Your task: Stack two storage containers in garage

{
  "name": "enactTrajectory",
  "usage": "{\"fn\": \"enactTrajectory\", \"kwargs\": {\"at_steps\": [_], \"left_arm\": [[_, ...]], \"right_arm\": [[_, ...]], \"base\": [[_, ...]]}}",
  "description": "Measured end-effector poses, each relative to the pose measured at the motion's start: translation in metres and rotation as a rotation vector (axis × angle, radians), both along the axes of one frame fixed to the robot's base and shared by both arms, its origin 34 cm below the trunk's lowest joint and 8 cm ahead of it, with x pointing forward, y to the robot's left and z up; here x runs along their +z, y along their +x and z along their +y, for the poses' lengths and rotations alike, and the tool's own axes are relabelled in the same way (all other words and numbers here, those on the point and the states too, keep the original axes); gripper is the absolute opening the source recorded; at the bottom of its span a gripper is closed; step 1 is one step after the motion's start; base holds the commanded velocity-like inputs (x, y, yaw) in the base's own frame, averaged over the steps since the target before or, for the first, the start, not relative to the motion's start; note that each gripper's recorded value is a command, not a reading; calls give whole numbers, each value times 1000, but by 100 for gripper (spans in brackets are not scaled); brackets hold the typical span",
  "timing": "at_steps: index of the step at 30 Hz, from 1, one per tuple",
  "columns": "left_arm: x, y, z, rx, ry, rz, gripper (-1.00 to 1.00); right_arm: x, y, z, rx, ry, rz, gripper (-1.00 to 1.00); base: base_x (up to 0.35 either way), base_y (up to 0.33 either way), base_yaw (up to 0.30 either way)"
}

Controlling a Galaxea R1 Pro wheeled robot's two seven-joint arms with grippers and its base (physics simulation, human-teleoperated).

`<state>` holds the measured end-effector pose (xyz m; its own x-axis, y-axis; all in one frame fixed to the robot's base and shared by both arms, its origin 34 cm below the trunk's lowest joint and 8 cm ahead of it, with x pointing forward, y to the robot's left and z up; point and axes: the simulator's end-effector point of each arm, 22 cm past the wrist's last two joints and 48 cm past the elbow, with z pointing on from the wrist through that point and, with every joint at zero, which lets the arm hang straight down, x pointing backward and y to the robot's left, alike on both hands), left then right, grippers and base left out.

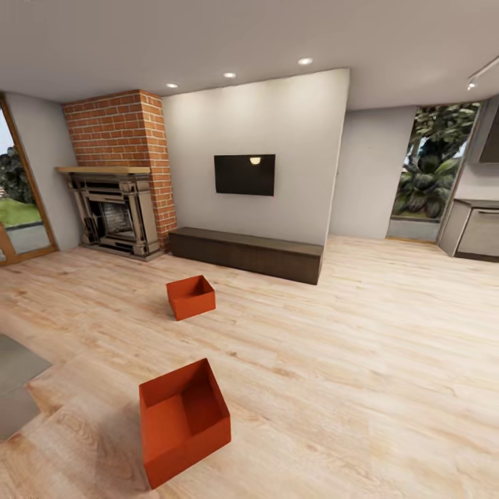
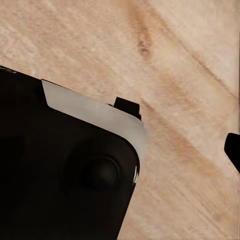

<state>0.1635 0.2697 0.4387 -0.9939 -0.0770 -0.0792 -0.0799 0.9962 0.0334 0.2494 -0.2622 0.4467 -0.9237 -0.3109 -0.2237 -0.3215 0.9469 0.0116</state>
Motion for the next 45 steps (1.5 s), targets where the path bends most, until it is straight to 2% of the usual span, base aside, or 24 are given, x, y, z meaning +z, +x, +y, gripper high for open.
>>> {"fn": "enactTrajectory", "kwargs": {"at_steps": [28,39,45], "left_arm": [[0,0,0,0,0,0,100],[0,0,1,0,1,0,100],[0,0,1,0,1,1,100]], "right_arm": [[0,0,0,0,0,0,100],[0,0,0,0,0,0,100],[0,0,0,0,-1,2,100]], "base": [[314,-28,275],[216,-139,271],[74,-27,66]]}}
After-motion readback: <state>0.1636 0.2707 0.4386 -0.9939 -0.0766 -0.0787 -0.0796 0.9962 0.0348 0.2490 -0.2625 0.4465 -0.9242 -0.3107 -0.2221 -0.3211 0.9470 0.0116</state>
